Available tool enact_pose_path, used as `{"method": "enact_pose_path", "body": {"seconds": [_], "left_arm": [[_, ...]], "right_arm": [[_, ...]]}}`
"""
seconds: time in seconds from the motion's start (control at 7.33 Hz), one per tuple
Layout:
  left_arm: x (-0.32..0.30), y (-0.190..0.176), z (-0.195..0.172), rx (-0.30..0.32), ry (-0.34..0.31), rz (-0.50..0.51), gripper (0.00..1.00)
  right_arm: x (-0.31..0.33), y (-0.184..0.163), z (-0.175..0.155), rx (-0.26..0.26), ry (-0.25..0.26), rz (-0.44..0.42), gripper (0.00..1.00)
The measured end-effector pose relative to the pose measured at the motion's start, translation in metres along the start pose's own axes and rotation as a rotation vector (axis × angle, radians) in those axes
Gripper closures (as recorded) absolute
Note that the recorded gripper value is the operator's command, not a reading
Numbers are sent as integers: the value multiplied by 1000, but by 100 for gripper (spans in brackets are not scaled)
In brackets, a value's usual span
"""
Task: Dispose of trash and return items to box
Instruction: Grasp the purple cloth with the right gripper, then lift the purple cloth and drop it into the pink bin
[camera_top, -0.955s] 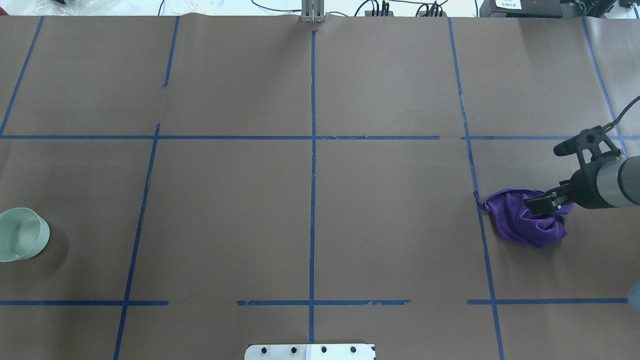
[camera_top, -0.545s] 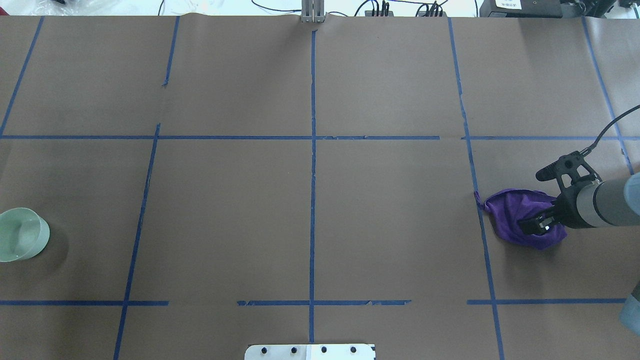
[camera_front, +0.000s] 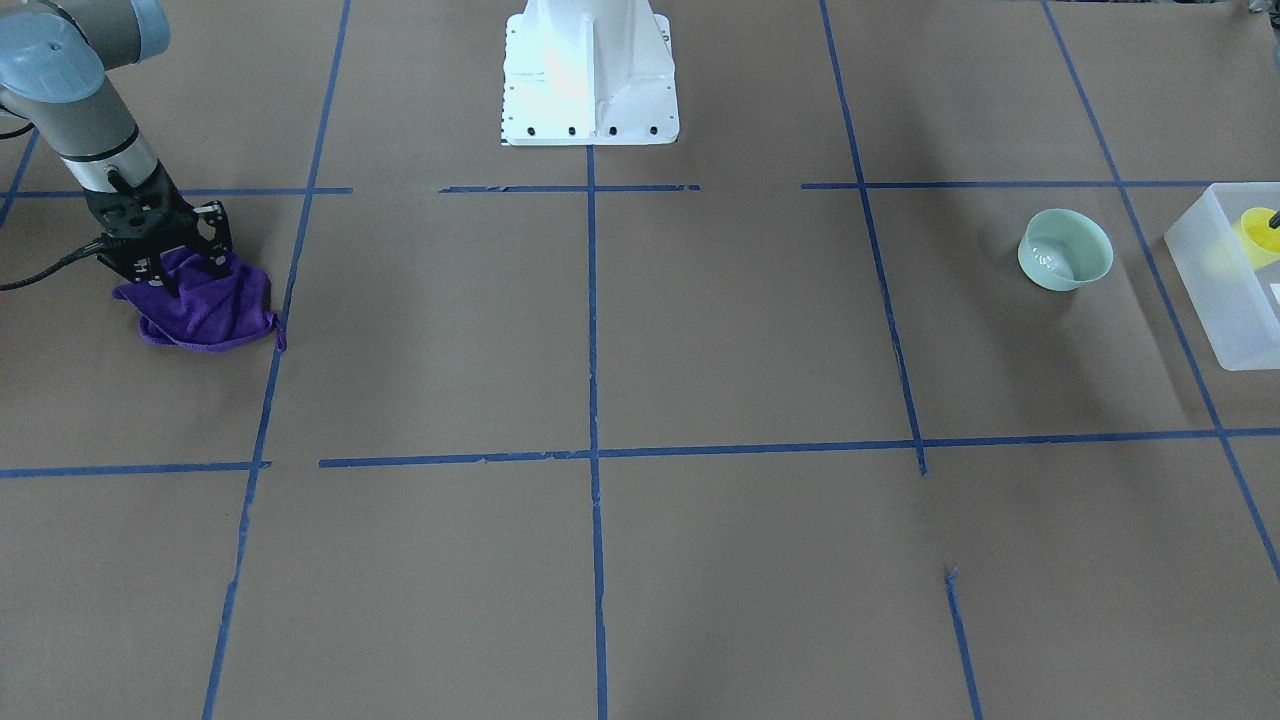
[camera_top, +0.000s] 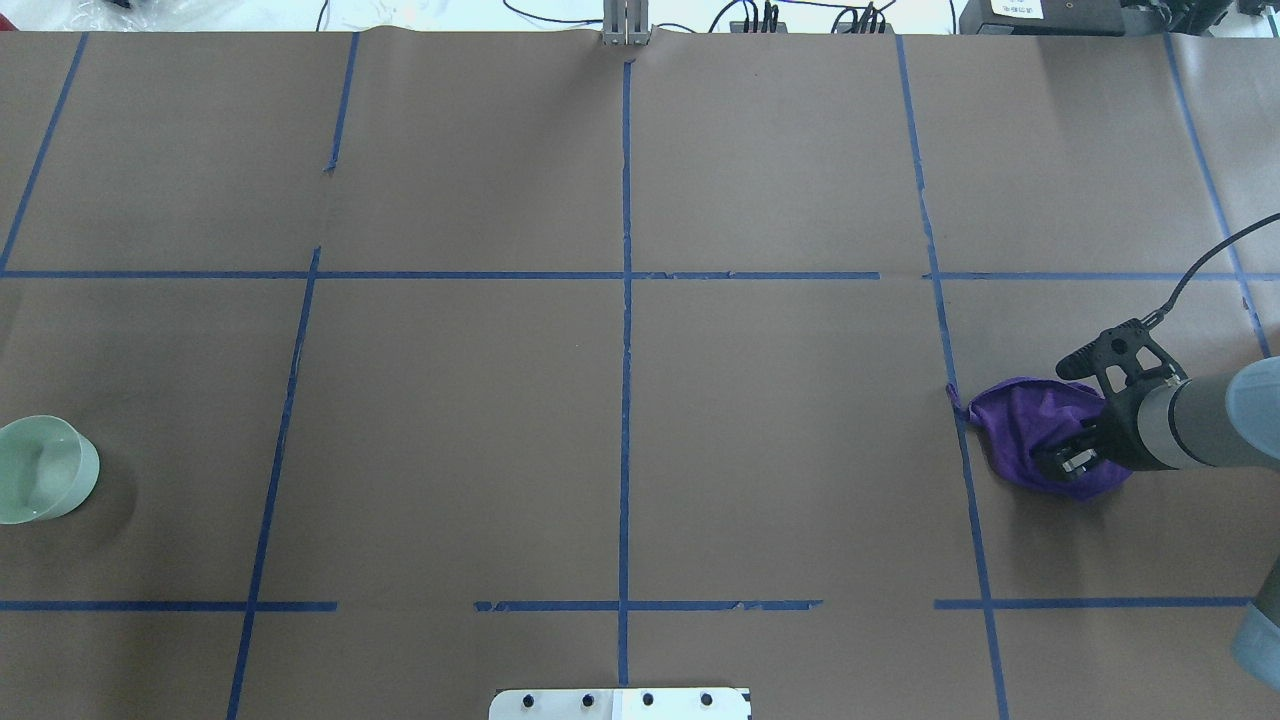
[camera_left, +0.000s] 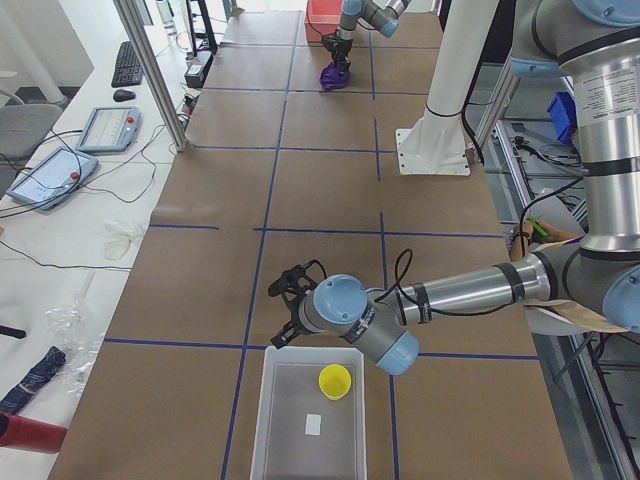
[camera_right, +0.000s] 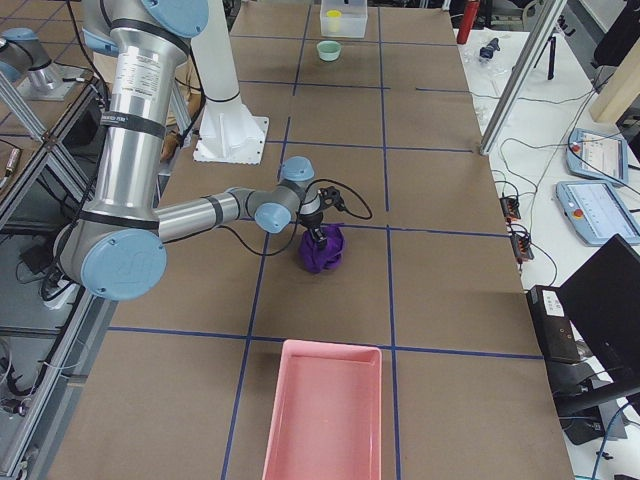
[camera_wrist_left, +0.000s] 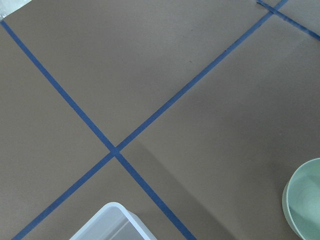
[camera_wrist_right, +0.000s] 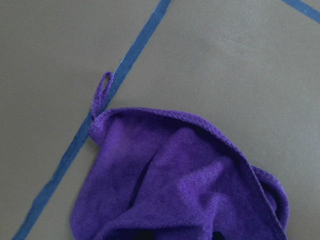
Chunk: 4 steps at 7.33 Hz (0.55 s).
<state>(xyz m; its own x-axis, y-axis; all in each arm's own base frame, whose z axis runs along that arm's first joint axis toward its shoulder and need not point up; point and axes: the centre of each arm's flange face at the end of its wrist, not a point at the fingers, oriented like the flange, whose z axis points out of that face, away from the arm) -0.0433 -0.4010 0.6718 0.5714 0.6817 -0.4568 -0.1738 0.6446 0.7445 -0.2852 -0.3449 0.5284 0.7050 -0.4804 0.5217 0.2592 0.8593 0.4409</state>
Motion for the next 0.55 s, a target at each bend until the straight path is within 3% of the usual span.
{"method": "enact_pose_path", "body": {"seconds": [0.55], "left_arm": [[10, -15, -10, 23, -6, -75, 0]], "right_arm": [[78, -21, -39, 16, 56, -105, 100]]}}
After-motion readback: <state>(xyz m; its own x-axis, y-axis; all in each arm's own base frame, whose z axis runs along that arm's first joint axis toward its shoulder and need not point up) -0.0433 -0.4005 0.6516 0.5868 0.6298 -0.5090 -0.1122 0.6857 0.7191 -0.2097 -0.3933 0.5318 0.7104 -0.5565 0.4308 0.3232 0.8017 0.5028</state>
